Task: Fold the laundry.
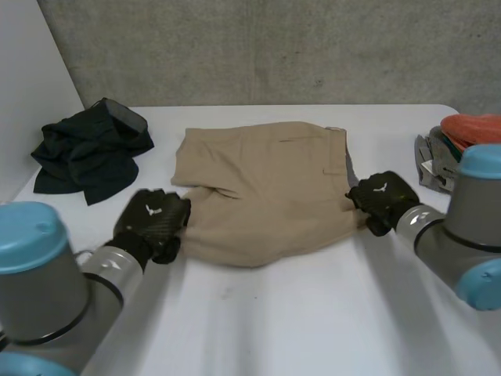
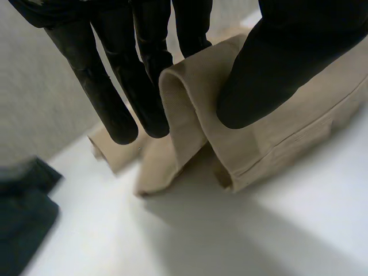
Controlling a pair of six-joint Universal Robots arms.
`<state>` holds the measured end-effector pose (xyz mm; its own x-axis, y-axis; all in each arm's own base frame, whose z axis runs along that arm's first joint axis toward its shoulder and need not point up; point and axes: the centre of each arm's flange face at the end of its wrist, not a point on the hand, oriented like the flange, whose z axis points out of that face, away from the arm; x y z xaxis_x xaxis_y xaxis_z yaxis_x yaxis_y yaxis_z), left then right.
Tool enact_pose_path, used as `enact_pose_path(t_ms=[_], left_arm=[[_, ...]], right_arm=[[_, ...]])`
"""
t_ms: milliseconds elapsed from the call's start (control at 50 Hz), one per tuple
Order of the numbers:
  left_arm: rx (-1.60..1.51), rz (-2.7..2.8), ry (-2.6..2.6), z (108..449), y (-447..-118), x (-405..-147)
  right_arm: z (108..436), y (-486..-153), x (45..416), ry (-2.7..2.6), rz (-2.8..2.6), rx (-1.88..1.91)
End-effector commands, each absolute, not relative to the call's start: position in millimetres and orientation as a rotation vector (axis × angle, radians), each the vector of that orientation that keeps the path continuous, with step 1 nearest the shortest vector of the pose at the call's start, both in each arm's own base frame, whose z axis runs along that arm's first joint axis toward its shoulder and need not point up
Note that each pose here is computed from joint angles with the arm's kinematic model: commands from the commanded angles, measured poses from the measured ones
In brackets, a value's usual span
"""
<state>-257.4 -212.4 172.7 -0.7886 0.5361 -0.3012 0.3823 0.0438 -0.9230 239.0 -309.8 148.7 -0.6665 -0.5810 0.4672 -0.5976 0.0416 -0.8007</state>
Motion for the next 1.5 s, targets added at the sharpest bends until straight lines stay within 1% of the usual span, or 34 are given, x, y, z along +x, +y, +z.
enact_pose_path(t_ms=[20, 120, 140, 160, 220, 300, 340, 380, 420, 460, 480, 540, 560, 640, 680, 700, 760, 780, 860, 920, 980, 1040, 1060, 1120, 1140, 1160, 1200, 1220, 1280, 1320, 1360, 1400, 1440, 1500], left_arm=[[-1.076, 1.800, -2.207, 207.0, -168.7, -238.4], [-1.295, 1.438, -2.380, 195.1, -127.6, -221.6], [-1.330, 1.379, -2.392, 194.2, -120.3, -219.4], [-1.392, 1.279, -2.388, 194.4, -107.0, -217.4], [-1.462, 1.171, -2.355, 196.3, -91.3, -217.0], [-1.460, 1.251, -2.275, 202.4, -101.0, -224.9], [-1.432, 1.390, -2.227, 204.0, -123.2, -234.2], [-1.417, 1.478, -2.192, 202.6, -140.2, -242.3], [-1.387, 1.613, -2.140, 200.8, -166.8, -254.6], [-1.360, 1.719, -2.105, 202.1, -187.1, -263.3], [-1.327, 1.827, -2.064, 205.3, -206.7, -272.0], [-1.266, 1.972, -2.024, 206.7, -237.9, -283.7], [-1.217, 2.059, -2.003, 205.4, -258.6, -291.4], [-1.108, 2.252, -1.934, 203.9, -308.6, -311.9], [-1.089, 2.295, -1.915, 200.4, -324.0, -319.8], [-1.076, 2.325, -1.901, 194.2, -337.9, -328.2], [-1.048, 2.351, -1.891, 183.3, -359.9, -338.2], [-1.043, 2.371, -1.873, 174.6, -371.0, -346.2], [-1.014, 2.401, -1.826, 158.7, -389.8, -360.9], [-1.012, 2.410, -1.783, 152.8, -391.8, -371.8], [-0.982, 2.438, -1.711, 159.5, -388.5, -384.8], [-0.961, 2.435, -1.675, 165.0, -378.8, -393.4], [-0.955, 2.432, -1.673, 167.7, -376.2, -394.3], [-0.930, 2.442, -1.648, 196.5, -364.9, -389.7], [-0.928, 2.438, -1.648, 201.1, -360.8, -388.0], [-0.930, 2.430, -1.654, 204.2, -356.9, -385.7], [-0.951, 2.394, -1.669, 208.0, -342.4, -380.7], [-0.961, 2.381, -1.679, 207.9, -337.6, -378.6], [-1.002, 2.326, -1.699, 207.5, -313.2, -377.2], [-1.044, 2.268, -1.729, 198.7, -296.3, -376.5], [-1.071, 2.235, -1.761, 189.6, -290.4, -373.1], [-1.107, 2.193, -1.805, 176.2, -284.4, -368.7], [-1.117, 2.176, -1.823, 171.6, -282.8, -366.7], [-1.112, 2.156, -1.856, 165.2, -283.4, -362.4]], right_arm=[[178.0, -264.3, 212.2, -2.294, 1.471, 1.410], [180.9, -204.8, 191.7, -2.376, 1.020, 1.633], [183.5, -186.1, 186.3, -2.378, 0.911, 1.700], [184.4, -179.6, 184.7, -2.367, 0.877, 1.732], [186.4, -168.3, 184.2, -2.302, 0.874, 1.810], [188.5, -171.4, 186.1, -2.284, 0.914, 1.814], [190.8, -175.4, 187.4, -2.277, 0.948, 1.799], [194.3, -192.3, 192.3, -2.280, 1.059, 1.727], [194.3, -209.2, 196.4, -2.300, 1.146, 1.640], [195.0, -236.6, 203.7, -2.327, 1.282, 1.502], [195.6, -246.0, 205.5, -2.334, 1.326, 1.455], [201.9, -277.5, 211.1, -2.321, 1.489, 1.301], [203.9, -284.7, 212.2, -2.306, 1.527, 1.269], [212.2, -321.6, 216.5, -2.190, 1.692, 1.140], [204.1, -345.2, 218.4, -2.135, 1.729, 1.084], [201.0, -353.3, 219.0, -2.118, 1.740, 1.064], [190.5, -383.3, 220.9, -2.053, 1.771, 0.990], [186.8, -389.4, 222.2, -2.041, 1.778, 0.980], [167.4, -416.2, 236.4, -1.984, 1.841, 0.975], [148.6, -433.1, 252.1, -1.933, 1.901, 0.964], [139.9, -442.3, 259.5, -1.914, 1.931, 0.953], [152.0, -443.5, 258.6, -1.904, 1.960, 0.921], [162.7, -440.4, 258.2, -1.907, 1.987, 0.904], [188.6, -434.3, 252.8, -1.909, 2.041, 0.848], [206.8, -428.0, 249.7, -1.909, 2.079, 0.814], [214.3, -423.5, 248.7, -1.912, 2.092, 0.804], [223.4, -414.3, 246.5, -1.931, 2.098, 0.797], [225.2, -402.4, 243.3, -1.978, 2.061, 0.809], [221.9, -380.5, 237.6, -2.093, 1.961, 0.840], [216.9, -357.8, 230.1, -2.213, 1.838, 0.866], [211.8, -341.8, 226.2, -2.297, 1.753, 0.884], [196.8, -319.0, 221.3, -2.430, 1.638, 0.899], [186.1, -307.1, 214.8, -2.513, 1.589, 0.883], [171.8, -303.1, 205.7, -2.570, 1.563, 0.854]])
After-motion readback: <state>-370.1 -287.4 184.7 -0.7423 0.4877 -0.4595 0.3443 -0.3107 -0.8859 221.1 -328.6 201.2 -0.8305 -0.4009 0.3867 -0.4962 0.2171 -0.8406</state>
